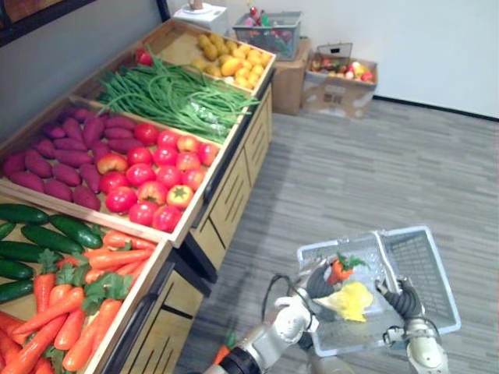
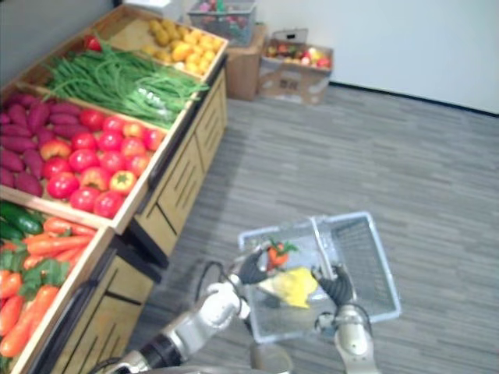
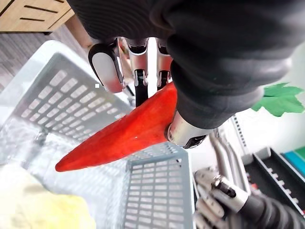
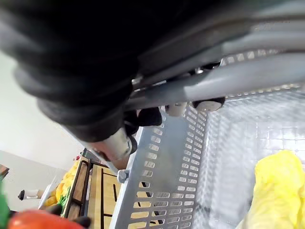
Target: Pick vegetable in the basket
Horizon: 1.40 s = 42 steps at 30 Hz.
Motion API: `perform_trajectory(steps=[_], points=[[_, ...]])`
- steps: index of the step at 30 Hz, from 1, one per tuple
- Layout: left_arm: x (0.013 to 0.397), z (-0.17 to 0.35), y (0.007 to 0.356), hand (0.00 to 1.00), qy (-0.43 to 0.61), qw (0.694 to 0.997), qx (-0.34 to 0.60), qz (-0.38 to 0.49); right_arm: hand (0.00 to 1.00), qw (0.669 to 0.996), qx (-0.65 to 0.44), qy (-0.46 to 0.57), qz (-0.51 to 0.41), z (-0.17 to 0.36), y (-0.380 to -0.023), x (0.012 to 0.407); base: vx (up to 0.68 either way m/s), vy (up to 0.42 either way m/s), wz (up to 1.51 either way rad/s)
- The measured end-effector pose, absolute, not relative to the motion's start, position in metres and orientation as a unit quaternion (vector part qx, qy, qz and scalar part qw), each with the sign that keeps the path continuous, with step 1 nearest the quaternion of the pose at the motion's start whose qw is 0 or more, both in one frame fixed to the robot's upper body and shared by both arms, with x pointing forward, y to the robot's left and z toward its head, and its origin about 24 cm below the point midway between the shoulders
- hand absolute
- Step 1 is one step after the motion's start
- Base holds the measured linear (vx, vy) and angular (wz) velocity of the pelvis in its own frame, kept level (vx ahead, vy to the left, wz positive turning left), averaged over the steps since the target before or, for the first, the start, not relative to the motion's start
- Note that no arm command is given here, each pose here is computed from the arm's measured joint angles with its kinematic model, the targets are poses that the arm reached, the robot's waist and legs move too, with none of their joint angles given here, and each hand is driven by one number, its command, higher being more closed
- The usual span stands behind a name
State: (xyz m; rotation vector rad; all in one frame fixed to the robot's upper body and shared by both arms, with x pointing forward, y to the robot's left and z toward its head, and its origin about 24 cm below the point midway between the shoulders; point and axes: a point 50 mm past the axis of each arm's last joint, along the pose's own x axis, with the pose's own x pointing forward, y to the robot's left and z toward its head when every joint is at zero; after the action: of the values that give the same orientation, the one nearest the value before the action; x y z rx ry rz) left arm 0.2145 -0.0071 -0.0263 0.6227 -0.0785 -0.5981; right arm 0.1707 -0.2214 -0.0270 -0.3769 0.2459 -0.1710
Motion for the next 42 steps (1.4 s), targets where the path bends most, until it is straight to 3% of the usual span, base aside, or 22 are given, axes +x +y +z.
perform_trajectory(steps=[9, 10, 28, 42], points=[[0.209, -0.053, 0.002, 1.00, 0.021, 0.890, 0.353, -0.290, 1.00, 0.975, -0.165, 0.130, -0.077, -0.031, -0.213, 0.165, -0.03, -0.035, 0.06], [0.208, -0.056, 0.003, 0.00, 0.026, 0.889, 0.356, -0.287, 1.00, 0.975, -0.163, 0.130, -0.078, -0.031, -0.213, 0.165, -0.01, -0.033, 0.10], [0.201, -0.062, -0.006, 0.00, 0.023, 0.858, 0.387, -0.338, 1.00, 0.971, -0.159, 0.158, -0.086, -0.044, -0.213, 0.162, 0.00, -0.053, 0.16], [0.199, -0.037, -0.029, 0.00, -0.044, 0.855, 0.358, -0.372, 1.00, 0.966, -0.161, 0.181, -0.087, -0.054, -0.214, 0.158, -0.02, -0.065, 0.16]])
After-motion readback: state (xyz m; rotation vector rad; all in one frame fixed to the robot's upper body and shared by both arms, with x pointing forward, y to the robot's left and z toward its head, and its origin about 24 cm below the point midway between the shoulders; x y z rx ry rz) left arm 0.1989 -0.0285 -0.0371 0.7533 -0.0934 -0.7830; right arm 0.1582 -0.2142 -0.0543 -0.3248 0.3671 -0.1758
